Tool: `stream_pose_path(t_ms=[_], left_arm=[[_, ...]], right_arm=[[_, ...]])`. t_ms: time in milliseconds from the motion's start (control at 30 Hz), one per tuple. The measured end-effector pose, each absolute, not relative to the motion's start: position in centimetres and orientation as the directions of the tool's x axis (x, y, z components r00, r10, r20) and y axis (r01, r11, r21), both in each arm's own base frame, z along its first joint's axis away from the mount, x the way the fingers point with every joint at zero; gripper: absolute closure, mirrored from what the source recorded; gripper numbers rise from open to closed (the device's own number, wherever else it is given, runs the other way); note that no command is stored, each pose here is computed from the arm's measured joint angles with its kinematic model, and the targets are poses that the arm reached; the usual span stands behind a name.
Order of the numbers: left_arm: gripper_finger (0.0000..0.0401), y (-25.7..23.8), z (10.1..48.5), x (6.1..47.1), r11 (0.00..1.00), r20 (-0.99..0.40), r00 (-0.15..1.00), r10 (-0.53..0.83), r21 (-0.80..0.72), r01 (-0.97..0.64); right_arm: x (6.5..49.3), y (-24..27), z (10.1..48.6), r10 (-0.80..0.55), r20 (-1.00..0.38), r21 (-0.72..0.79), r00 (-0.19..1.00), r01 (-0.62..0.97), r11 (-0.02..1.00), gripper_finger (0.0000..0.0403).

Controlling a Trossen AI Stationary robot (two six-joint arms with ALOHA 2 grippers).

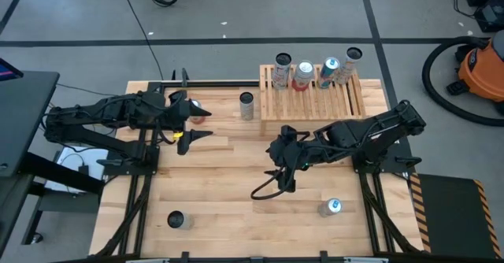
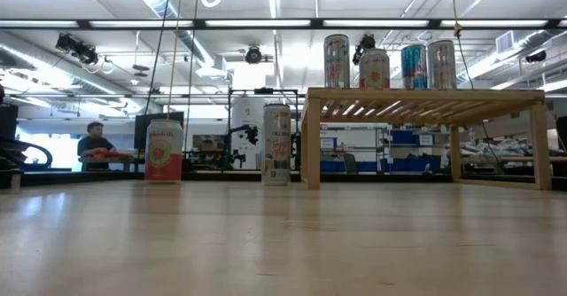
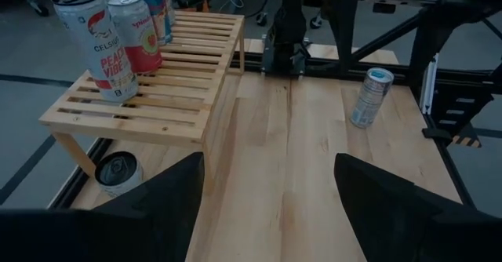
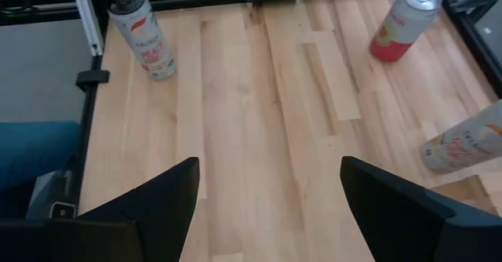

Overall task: Place canned beverage on shelf
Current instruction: Put the top white-yellow soda can on the shelf aligned with the other white-yellow soda can

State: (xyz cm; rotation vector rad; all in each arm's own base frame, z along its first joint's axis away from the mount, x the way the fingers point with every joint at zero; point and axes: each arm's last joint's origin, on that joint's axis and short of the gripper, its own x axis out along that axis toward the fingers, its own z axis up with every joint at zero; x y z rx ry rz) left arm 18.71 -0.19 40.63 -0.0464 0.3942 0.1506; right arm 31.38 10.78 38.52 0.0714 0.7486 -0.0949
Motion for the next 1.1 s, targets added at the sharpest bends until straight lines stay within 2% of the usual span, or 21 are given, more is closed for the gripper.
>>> stream_pose_path(t_ms=[400, 733, 867, 1100], left_arm=[[0.0115, -0.09, 40.71, 18.72, 0.983, -0.376, 0.912, 0.166, -0.010, -0.184], [0.0113, -0.04, 40.80, 18.74, 0.979, -0.366, 0.912, 0.186, -0.010, -0.204], [0.0087, -0.04, 40.79, 18.75, 0.979, -0.367, 0.912, 0.186, -0.007, -0.202], [0.0010, -0.04, 40.80, 18.74, 0.981, -0.366, 0.912, 0.186, 0.015, -0.194]], right_arm=[[31.38, 10.70, 38.55, -0.085, -0.676, 0.016, 0.732, 0.129, 0.991, 0.0085], [31.36, 10.71, 38.56, -0.083, -0.677, -0.031, 0.732, 0.085, 0.996, 0.0085], [31.37, 10.70, 38.56, -0.083, -0.677, -0.030, 0.732, 0.085, 0.996, 0.0085], [31.35, 10.70, 38.54, -0.083, -0.678, -0.028, 0.730, 0.086, 0.996, 0.0085]])
